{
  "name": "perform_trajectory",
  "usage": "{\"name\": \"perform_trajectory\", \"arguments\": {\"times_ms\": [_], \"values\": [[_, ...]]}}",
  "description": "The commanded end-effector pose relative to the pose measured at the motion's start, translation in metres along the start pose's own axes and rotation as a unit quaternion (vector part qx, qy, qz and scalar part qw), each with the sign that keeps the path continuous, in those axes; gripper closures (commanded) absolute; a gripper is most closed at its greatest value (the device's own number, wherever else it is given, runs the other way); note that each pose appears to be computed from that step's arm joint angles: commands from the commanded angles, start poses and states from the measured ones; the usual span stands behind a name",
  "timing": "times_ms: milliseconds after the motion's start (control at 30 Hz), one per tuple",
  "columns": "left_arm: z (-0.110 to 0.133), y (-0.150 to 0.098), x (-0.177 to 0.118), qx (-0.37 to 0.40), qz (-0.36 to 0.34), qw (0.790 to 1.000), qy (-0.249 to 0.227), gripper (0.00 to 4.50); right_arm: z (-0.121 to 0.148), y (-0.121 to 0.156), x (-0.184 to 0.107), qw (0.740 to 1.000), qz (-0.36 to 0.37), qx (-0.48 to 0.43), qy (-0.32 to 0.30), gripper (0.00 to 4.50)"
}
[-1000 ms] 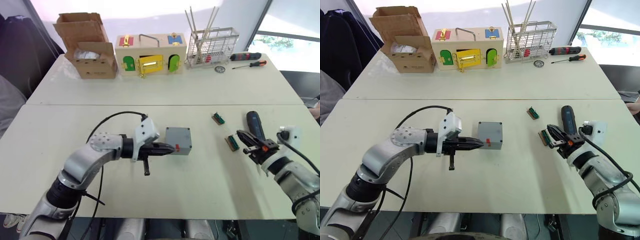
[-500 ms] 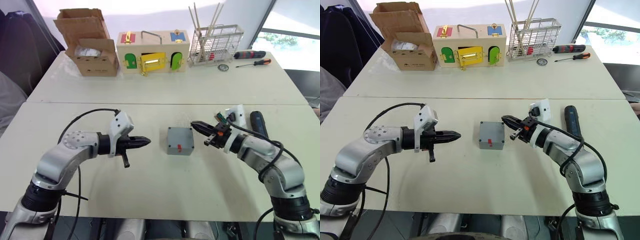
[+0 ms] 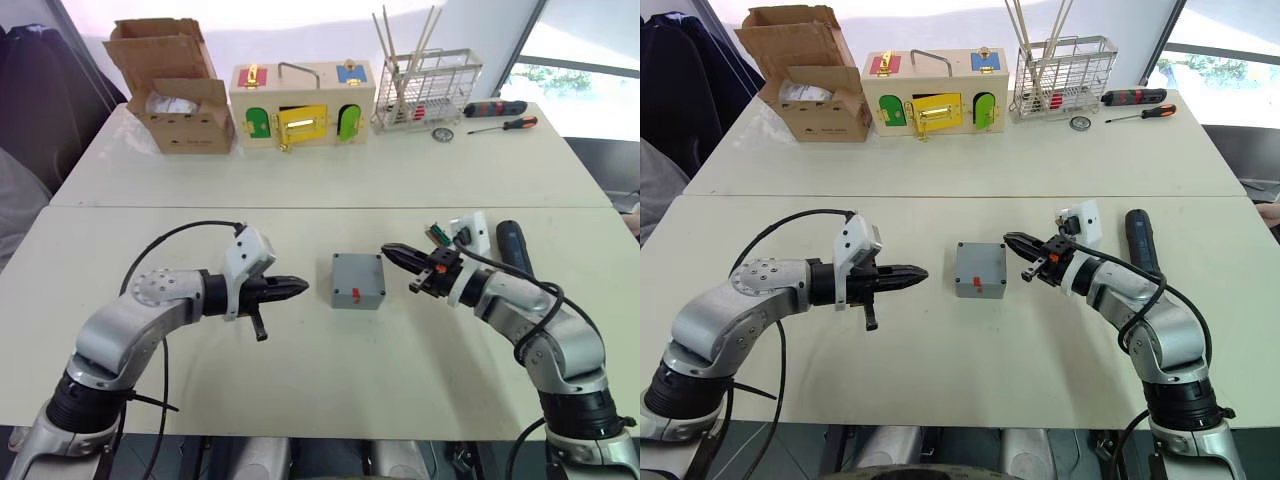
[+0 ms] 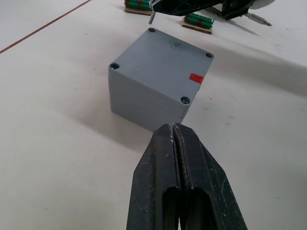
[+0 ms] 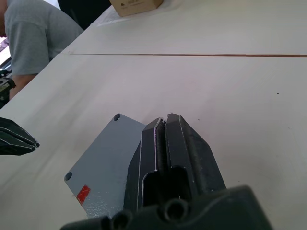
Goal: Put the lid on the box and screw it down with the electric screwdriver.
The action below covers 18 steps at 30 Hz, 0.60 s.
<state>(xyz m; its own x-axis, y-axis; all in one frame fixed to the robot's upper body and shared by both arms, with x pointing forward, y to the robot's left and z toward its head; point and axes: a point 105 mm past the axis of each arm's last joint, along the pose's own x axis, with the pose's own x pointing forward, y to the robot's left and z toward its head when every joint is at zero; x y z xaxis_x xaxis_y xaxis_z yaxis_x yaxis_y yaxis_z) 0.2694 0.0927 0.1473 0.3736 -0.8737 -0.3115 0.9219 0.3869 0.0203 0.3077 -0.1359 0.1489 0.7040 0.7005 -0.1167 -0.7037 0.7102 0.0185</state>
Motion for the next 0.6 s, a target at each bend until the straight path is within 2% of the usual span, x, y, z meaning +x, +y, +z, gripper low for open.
{"name": "perform_trajectory", "arguments": {"times_ms": [33, 600], "values": [[0.01, -0.002, 0.001, 0.019, -0.005, 1.0, -0.012, 4.5, 0.011, 0.005, -0.002, 1.0, 0.003, -0.006, -0.023, 4.45], [0.013, 0.001, 0.002, 0.022, -0.003, 1.0, -0.019, 4.5, -0.003, 0.001, -0.001, 1.0, -0.006, 0.0, -0.006, 4.45]]}}
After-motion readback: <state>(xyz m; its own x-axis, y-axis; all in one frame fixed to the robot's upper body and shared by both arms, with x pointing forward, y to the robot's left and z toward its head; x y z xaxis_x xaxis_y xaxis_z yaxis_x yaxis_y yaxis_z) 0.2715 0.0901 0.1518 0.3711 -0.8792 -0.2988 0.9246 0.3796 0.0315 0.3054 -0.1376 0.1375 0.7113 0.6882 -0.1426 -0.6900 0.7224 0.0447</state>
